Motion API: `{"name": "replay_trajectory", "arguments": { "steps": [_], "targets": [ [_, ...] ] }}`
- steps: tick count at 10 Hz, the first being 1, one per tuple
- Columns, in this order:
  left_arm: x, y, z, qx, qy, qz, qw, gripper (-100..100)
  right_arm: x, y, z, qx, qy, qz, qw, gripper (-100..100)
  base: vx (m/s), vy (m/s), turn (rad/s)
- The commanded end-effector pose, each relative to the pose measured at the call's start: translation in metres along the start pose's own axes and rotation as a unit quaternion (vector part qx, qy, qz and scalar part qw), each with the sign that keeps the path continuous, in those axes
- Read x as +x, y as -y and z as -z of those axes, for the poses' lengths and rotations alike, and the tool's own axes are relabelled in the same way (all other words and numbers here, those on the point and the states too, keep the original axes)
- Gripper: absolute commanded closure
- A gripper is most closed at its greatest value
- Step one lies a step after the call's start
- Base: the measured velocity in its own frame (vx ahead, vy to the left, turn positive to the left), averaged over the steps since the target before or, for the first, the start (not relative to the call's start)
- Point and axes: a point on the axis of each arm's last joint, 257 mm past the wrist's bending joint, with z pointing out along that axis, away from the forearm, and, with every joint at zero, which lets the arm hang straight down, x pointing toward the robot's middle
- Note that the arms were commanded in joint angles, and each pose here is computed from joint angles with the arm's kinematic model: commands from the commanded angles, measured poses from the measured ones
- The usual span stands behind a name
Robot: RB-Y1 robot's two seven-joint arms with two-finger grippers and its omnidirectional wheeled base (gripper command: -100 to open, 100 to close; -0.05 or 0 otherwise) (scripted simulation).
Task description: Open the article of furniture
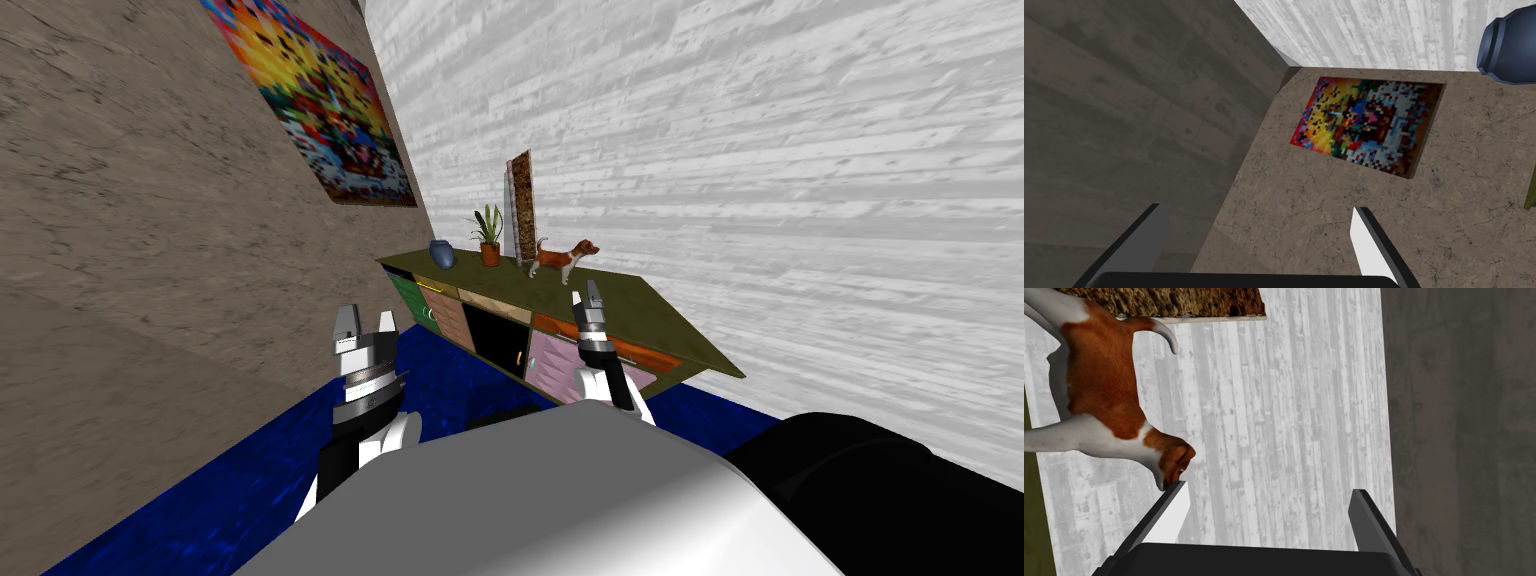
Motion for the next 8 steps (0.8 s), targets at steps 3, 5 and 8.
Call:
{"name": "replay_trajectory", "arguments": {
  "steps": [3, 5, 8],
  "targets": [
    [0.0, 0.0001, 0.0, 0.0, 0.0, 0.0, 1.0, 0, 0.0, -0.0001, 0.0, 0.0, 0.0, 0.0, 1.0, 0, 0.0, 0.0, 0.0],
    [0.0, 0.0001, 0.0, 0.0, 0.0, 0.0, 1.0, 0, 0.0, -0.0001, 0.0, 0.0, 0.0, 0.0, 1.0, 0, 0.0, 0.0, 0.0],
    [0.0, 0.0002, -0.0001, 0.0, 0.0, 0.0, 1.0, 0, 0.0, -0.0002, -0.0001, 0.0, 0.0, 0.0, 1.0, 0, 0.0, 0.0, 0.0]
  ]
}}
